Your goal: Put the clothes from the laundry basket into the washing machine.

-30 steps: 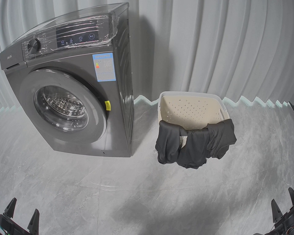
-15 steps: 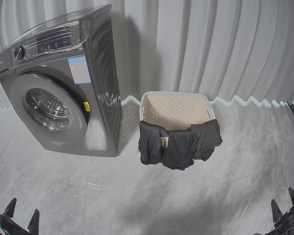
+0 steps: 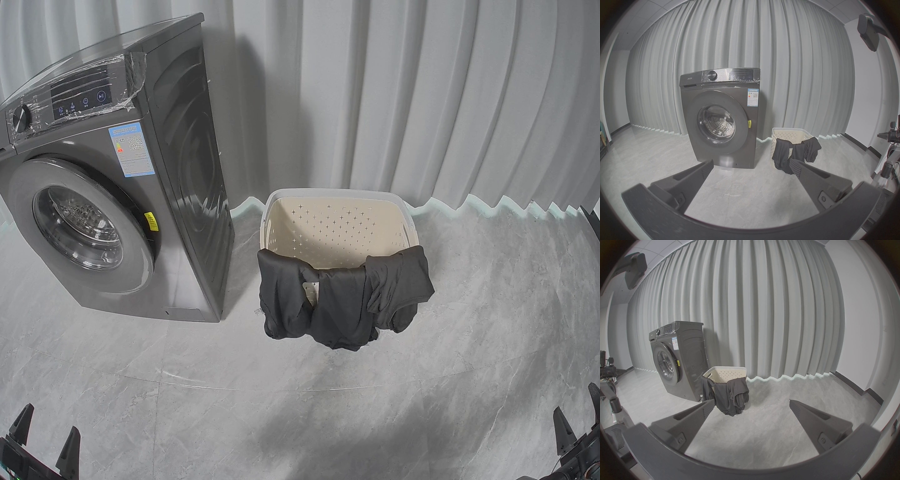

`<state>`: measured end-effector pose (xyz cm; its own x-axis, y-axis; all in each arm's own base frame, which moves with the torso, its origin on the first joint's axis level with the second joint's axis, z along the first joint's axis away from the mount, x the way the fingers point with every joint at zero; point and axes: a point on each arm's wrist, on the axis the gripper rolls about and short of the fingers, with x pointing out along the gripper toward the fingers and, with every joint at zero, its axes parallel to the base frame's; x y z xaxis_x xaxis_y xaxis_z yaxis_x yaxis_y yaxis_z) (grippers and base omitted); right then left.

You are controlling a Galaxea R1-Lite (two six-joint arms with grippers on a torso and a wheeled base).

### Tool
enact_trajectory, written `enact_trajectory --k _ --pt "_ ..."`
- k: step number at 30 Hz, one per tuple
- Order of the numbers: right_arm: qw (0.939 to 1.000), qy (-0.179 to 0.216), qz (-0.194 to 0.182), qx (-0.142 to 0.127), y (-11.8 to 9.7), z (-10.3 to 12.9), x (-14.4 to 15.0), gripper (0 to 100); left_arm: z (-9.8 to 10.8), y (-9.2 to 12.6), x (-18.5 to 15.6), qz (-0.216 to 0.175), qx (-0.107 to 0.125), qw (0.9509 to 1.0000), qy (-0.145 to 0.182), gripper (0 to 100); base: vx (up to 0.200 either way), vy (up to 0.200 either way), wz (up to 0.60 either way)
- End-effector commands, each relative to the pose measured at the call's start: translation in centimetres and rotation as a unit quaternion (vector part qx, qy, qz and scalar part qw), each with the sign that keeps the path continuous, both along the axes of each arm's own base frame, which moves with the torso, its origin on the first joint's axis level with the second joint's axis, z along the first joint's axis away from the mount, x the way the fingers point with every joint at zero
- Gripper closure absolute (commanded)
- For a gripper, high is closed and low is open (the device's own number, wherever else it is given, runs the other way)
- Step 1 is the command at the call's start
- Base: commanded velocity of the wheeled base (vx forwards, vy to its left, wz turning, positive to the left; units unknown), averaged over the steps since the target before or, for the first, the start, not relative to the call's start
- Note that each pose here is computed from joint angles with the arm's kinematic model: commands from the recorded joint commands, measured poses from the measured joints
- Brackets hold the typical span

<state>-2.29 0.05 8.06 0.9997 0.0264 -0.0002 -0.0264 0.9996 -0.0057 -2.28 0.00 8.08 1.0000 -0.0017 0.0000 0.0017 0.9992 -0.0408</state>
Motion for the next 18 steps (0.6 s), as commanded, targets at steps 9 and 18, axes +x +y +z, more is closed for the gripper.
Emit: enact_trajectory --k 9,18 --pt "1.0 0.001 0.001 0.0 0.0 -0.52 0.01 0 -0.48 0.0 0.0 0.0 0.0 1.0 0.0 0 0.2 0.0 0.0" --pt "1.0 0.001 0.001 0.0 0.0 -0.52 0.01 0 -0.48 0.0 0.0 0.001 0.0 1.0 0.0 0 0.067 0.0 0.0"
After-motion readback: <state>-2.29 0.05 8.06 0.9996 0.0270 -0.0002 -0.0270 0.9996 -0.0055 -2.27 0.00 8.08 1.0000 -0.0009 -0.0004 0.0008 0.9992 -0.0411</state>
